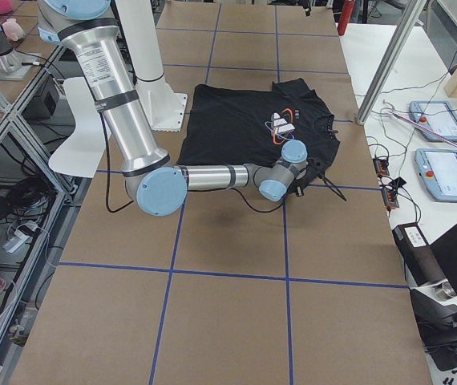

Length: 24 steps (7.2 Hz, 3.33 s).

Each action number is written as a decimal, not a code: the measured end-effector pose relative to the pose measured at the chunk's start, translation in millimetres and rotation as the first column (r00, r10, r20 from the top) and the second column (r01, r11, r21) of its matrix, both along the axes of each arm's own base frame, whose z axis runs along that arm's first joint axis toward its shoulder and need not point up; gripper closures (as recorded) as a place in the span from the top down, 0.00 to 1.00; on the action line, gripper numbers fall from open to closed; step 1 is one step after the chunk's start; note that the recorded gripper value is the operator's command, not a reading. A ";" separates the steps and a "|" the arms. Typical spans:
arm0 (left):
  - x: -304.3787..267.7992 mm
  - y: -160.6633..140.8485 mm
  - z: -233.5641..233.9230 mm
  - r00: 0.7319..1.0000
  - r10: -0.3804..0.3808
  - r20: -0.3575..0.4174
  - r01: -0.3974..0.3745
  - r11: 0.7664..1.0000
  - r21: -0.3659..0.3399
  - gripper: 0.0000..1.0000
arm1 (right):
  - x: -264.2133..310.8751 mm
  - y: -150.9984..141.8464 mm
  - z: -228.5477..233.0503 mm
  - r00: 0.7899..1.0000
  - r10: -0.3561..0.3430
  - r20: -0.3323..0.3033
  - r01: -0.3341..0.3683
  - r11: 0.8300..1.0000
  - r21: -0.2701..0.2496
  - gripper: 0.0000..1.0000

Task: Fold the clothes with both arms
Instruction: 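Move the right gripper to the sleeve nearest it and grasp it, then fold the grasped sleeve inward across the shirt with the right gripper, then release the sleeve and raise the right gripper while the left arm reaches in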

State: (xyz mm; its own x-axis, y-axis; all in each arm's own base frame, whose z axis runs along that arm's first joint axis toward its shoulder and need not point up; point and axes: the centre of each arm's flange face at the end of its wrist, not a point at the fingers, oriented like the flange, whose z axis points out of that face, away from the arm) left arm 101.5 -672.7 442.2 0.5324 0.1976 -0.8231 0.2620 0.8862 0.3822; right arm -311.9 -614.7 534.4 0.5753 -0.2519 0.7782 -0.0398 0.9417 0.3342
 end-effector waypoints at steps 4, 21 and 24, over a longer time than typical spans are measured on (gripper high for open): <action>0.0 0.0 -0.8 1.000 0.000 -0.001 0.000 1.000 0.001 1.00 | 19.9 -28.6 -71.1 0.985 -0.087 0.147 0.085 0.996 0.021 0.00; 86.4 0.3 -12.0 0.998 -0.025 -0.054 0.024 1.000 -0.013 0.99 | -76.0 -112.8 -251.5 0.991 0.050 0.125 -0.036 0.993 -0.114 1.00; 210.9 8.3 -29.2 0.991 -0.102 -0.084 0.101 0.995 -0.017 0.89 | -32.8 -107.6 -229.4 0.988 0.063 0.139 -0.048 0.992 -0.115 1.00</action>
State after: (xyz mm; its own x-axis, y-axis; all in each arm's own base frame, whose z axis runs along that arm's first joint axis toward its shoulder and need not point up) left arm 312.4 -664.4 413.0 0.4771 0.1352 -0.8684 0.3817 0.8582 0.3433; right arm -344.7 -722.3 305.0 0.4677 -0.1299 0.8743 -0.1326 0.9676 0.2147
